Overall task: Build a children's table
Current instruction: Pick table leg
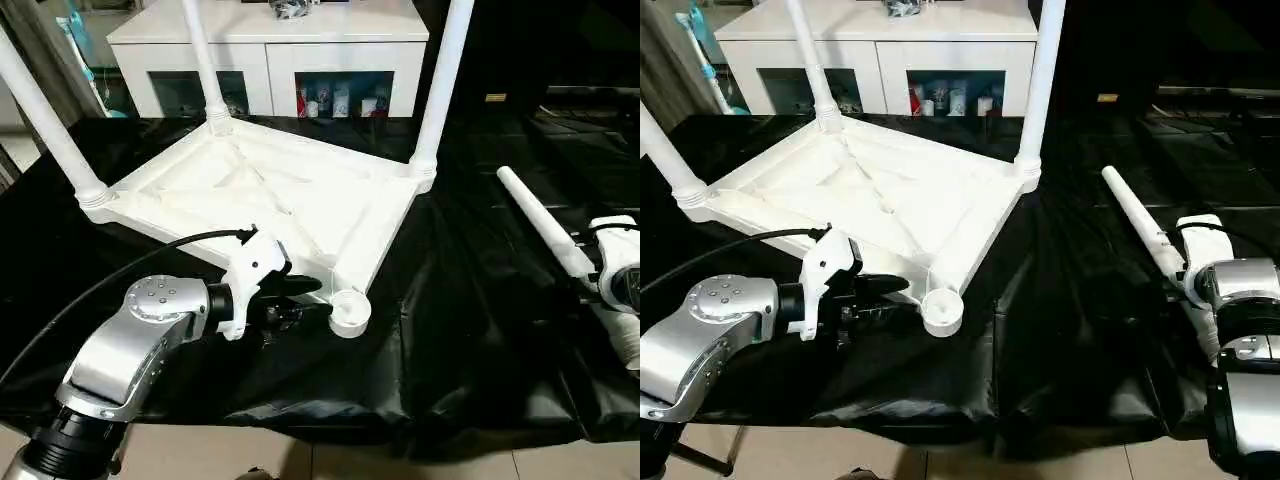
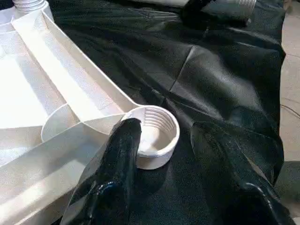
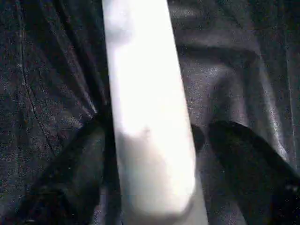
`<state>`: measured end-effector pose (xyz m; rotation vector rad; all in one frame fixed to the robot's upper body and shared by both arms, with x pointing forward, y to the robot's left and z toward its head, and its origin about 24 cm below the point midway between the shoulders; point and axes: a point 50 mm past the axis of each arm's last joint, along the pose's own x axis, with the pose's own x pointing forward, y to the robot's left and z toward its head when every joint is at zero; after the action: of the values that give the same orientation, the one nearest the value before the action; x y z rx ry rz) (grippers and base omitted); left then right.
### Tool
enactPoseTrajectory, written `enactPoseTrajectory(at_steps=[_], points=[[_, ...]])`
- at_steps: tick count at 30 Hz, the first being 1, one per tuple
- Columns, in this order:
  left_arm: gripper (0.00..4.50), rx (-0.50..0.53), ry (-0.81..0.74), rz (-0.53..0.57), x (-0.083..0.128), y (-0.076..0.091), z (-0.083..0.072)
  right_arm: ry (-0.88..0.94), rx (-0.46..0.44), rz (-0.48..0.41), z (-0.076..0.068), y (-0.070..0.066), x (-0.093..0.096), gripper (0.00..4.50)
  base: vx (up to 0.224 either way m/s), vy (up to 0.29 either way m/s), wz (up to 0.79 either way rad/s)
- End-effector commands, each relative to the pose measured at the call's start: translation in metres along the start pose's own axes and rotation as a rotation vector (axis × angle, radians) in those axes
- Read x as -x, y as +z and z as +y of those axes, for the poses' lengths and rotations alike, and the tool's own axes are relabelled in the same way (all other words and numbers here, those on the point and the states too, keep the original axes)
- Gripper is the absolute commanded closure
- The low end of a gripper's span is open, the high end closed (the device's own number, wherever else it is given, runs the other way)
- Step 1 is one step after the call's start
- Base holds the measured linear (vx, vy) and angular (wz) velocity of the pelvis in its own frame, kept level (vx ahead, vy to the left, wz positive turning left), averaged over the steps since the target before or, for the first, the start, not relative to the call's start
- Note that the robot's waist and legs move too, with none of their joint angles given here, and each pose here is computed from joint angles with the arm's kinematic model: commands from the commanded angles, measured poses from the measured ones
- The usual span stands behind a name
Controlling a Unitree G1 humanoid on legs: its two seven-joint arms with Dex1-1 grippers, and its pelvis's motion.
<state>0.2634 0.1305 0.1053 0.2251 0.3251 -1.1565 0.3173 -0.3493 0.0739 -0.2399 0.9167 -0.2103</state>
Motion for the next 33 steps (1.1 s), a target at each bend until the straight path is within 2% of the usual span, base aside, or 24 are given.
enactPoseTrajectory(at_steps=[1,4,7,12,16,23,24,28,30,31,33], points=[[2.39,-0.021,-0.009,0.005,0.001,0.004,-0.001,-0.02,-0.003,0.011,-0.004,-0.001,0.001,1.27,0.0,0.0,0.0],[2.39,-0.022,-0.008,0.007,0.002,0.004,-0.001,-0.026,0.001,0.013,-0.003,-0.003,-0.001,1.35,0.0,0.0,0.0],[2.39,-0.024,-0.009,0.006,0.001,0.005,-0.001,-0.026,-0.008,0.016,-0.003,-0.005,-0.002,1.72,0.0,0.0,0.0],[2.39,-0.026,-0.007,0.005,0.0,0.006,0.0,-0.035,-0.034,0.006,-0.005,-0.007,-0.003,2.08,0.0,0.0,0.0],[2.39,-0.024,0.044,-0.023,-0.004,0.009,0.006,-0.085,-0.128,-0.088,-0.009,0.002,0.001,2.43,0.0,0.0,0.0],[2.39,-0.026,0.043,-0.018,-0.006,0.009,0.009,-0.075,-0.146,-0.112,-0.003,0.0,-0.002,2.7,0.0,0.0,0.0],[2.39,-0.027,0.046,-0.023,-0.005,0.01,0.009,-0.074,-0.15,-0.145,-0.003,0.004,0.0,2.71,0.0,0.0,0.0],[2.39,-0.032,0.077,-0.067,-0.005,0.019,0.014,-0.096,-0.225,-0.434,-0.008,0.04,0.019,2.74,0.0,0.0,0.0],[2.39,-0.031,0.085,-0.085,-0.005,0.022,0.015,-0.115,-0.248,-0.486,-0.01,0.047,0.024,2.74,0.0,0.0,0.0],[2.39,-0.024,0.107,-0.134,-0.006,0.029,0.018,-0.14,-0.289,-0.626,-0.012,0.062,0.036,2.74,0.0,0.0,0.0],[2.39,-0.003,0.141,-0.211,-0.008,0.039,0.023,-0.137,-0.352,-0.824,-0.013,0.08,0.054,2.74,0.0,0.0,0.0]])
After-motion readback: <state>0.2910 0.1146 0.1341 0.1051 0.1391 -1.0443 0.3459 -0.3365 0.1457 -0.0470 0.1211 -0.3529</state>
